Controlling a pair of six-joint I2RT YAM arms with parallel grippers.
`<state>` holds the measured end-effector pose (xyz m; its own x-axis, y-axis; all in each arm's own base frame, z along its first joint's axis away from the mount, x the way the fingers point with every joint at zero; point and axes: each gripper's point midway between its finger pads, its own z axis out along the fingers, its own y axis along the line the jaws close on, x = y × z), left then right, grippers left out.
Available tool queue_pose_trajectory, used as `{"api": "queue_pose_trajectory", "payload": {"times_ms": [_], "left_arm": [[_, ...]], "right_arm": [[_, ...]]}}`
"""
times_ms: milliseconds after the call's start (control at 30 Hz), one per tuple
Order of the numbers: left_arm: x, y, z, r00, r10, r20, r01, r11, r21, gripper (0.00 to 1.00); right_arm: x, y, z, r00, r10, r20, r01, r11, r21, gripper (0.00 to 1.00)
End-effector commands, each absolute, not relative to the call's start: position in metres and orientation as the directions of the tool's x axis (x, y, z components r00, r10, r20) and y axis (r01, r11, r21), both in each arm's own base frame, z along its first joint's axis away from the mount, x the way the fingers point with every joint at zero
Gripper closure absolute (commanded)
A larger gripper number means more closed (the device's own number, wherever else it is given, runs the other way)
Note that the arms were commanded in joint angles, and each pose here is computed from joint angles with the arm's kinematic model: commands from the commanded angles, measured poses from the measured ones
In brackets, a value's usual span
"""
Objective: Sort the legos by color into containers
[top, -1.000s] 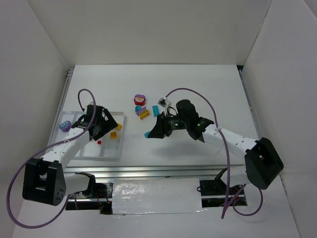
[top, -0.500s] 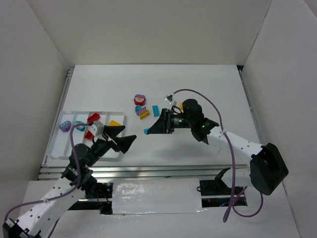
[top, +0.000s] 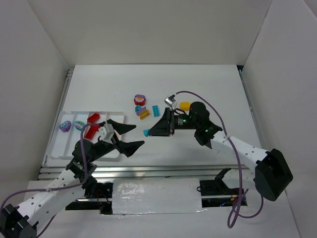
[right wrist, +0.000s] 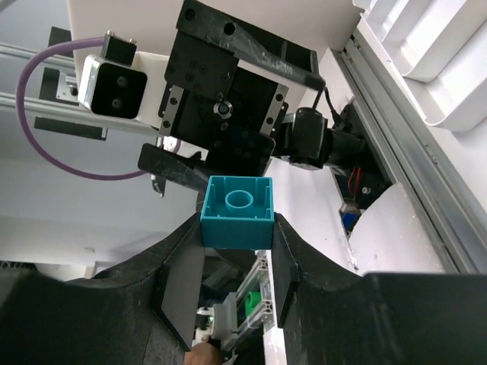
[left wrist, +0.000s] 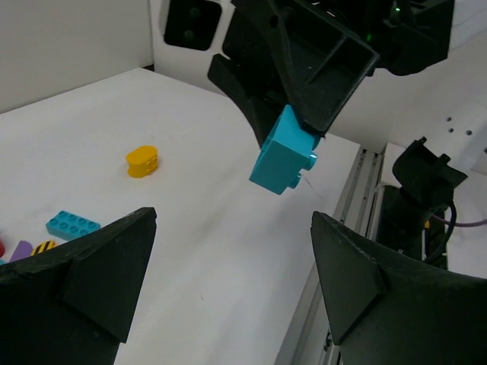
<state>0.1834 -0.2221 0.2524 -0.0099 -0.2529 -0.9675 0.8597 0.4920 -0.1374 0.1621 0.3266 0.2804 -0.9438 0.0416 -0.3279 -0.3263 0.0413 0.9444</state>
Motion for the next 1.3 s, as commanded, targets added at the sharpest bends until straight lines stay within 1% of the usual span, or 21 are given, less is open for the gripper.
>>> {"api": "queue_pose_trajectory", "payload": {"times_ms": [0, 100, 467, 567, 767, 833, 867, 900, 967, 1000, 1067, 1200, 1233, 1267], "left_arm": [[0.161, -0.234, 0.302, 0.134, -0.317, -0.939, 0.925, 0.380, 0.004, 0.06], [0.156, -0.239, 0.306, 0.137, -0.324, -0.936, 0.934, 0.358, 0.013, 0.08], [0.166, -0.246, 0.310, 0.083, -0.312, -0.946, 0.932, 0.360, -0.037, 0.16], [0.170, -0.251, 0.304, 0.055, -0.287, -0.956, 0.933, 0.357, -0.054, 0.21], [0.170, -0.253, 0.297, 0.042, -0.276, -0.960, 0.936, 0.348, -0.059, 0.22], [0.168, -0.252, 0.297, 0.044, -0.273, -0.961, 0.937, 0.345, -0.055, 0.25], [0.168, -0.252, 0.297, 0.043, -0.271, -0.962, 0.936, 0.347, -0.056, 0.27], [0.169, -0.252, 0.296, 0.040, -0.269, -0.962, 0.934, 0.351, -0.059, 0.32], [0.170, -0.252, 0.296, 0.036, -0.264, -0.964, 0.934, 0.353, -0.062, 0.37], [0.169, -0.252, 0.296, 0.037, -0.263, -0.964, 0.935, 0.351, -0.060, 0.44], [0.168, -0.253, 0.298, 0.035, -0.260, -0.965, 0.938, 0.341, -0.058, 0.56], [0.170, -0.256, 0.293, 0.021, -0.245, -0.969, 0.939, 0.338, -0.065, 0.56], [0.170, -0.256, 0.292, 0.021, -0.241, -0.970, 0.940, 0.336, -0.063, 0.58], [0.170, -0.256, 0.293, 0.023, -0.241, -0.970, 0.940, 0.336, -0.061, 0.71]], "right_arm": [[0.154, 0.327, 0.299, -0.938, 0.026, -0.346, -0.347, -0.018, 0.938, 1.00], [0.156, 0.331, 0.300, -0.938, 0.019, -0.346, -0.346, -0.018, 0.938, 1.00], [0.158, 0.345, 0.289, -0.949, -0.018, -0.315, -0.315, -0.004, 0.949, 1.00], [0.155, 0.348, 0.292, -0.946, -0.032, -0.323, -0.322, -0.026, 0.946, 1.00], [0.156, 0.347, 0.294, -0.943, -0.023, -0.333, -0.333, -0.023, 0.943, 1.00], [0.157, 0.347, 0.296, -0.941, -0.019, -0.338, -0.337, -0.020, 0.941, 1.00], [0.157, 0.347, 0.295, -0.940, -0.018, -0.341, -0.341, -0.018, 0.940, 1.00], [0.159, 0.347, 0.295, -0.941, -0.013, -0.337, -0.337, -0.010, 0.941, 1.00], [0.160, 0.348, 0.293, -0.941, -0.015, -0.337, -0.337, -0.003, 0.942, 1.00], [0.160, 0.349, 0.292, -0.942, -0.017, -0.334, -0.334, -0.003, 0.942, 1.00], [0.159, 0.349, 0.292, -0.943, -0.020, -0.332, -0.331, -0.012, 0.943, 1.00], [0.159, 0.350, 0.293, -0.945, -0.024, -0.327, -0.326, -0.024, 0.945, 1.00], [0.159, 0.350, 0.293, -0.944, -0.025, -0.330, -0.330, -0.023, 0.944, 1.00], [0.159, 0.350, 0.293, -0.944, -0.026, -0.329, -0.328, -0.019, 0.944, 1.00]]}}
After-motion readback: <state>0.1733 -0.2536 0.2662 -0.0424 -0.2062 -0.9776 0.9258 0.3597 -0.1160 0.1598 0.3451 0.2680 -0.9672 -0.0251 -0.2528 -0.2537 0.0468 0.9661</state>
